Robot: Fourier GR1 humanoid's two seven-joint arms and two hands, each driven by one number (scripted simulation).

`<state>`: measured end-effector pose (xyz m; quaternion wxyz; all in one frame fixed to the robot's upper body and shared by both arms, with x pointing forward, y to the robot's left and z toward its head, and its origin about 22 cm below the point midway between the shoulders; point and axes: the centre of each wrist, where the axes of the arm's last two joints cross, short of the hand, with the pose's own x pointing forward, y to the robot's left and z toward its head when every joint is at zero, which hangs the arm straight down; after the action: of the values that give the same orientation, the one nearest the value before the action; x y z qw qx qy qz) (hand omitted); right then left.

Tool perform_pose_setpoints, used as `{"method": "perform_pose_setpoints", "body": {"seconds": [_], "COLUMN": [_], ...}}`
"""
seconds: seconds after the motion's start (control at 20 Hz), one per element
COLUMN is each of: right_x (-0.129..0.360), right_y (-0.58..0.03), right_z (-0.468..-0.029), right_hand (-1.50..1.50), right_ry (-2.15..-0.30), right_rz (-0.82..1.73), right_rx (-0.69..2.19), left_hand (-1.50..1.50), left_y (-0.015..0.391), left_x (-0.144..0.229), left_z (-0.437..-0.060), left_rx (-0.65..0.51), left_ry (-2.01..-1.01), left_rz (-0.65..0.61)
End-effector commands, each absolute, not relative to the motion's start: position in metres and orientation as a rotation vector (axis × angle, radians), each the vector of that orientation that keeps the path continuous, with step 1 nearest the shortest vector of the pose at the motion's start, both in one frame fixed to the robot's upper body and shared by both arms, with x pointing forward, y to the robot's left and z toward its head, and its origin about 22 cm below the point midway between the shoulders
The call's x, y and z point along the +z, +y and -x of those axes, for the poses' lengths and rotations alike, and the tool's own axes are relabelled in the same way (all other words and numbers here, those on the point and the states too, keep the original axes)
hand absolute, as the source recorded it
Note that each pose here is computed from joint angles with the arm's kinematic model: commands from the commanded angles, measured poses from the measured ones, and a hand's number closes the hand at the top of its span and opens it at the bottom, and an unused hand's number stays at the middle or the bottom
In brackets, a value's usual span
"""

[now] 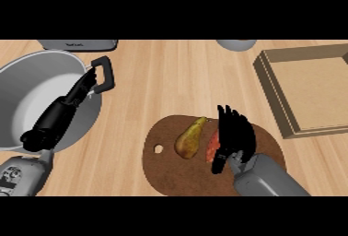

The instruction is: Pick the sweet potato from the cutting board and place it in the cardboard box

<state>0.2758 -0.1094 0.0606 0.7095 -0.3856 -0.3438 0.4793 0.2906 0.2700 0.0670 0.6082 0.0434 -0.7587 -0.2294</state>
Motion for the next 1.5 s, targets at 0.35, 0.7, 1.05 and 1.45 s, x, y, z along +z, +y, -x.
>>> {"method": "perform_pose_setpoints", "body": {"seconds": [0.35,0.7,1.05,1.45], "right_x": [0.048,0.065,0.081,0.149], "right_y": [-0.095,-0.084,-0.070,-0.145], "right_z": [-0.279,-0.278,-0.182,-0.154], "right_hand": [1.50,1.50,1.50,1.50], "right_ry": [-0.825,-0.989,-1.708,-2.180], "right_rz": [1.014,1.133,0.271,0.073], "right_rx": [1.140,1.142,1.895,1.984], "left_hand": [0.00,0.00,0.00,0.00], "left_y": [0.250,0.263,0.261,0.272], "left_x": [0.058,0.061,0.067,0.058], "left_z": [-0.300,-0.280,-0.290,-0.282], "left_rx": [-0.525,-0.552,-0.534,-0.504], "left_ry": [-1.761,-1.753,-1.747,-1.728], "left_rz": [-0.092,-0.087,-0.065,-0.128]}}
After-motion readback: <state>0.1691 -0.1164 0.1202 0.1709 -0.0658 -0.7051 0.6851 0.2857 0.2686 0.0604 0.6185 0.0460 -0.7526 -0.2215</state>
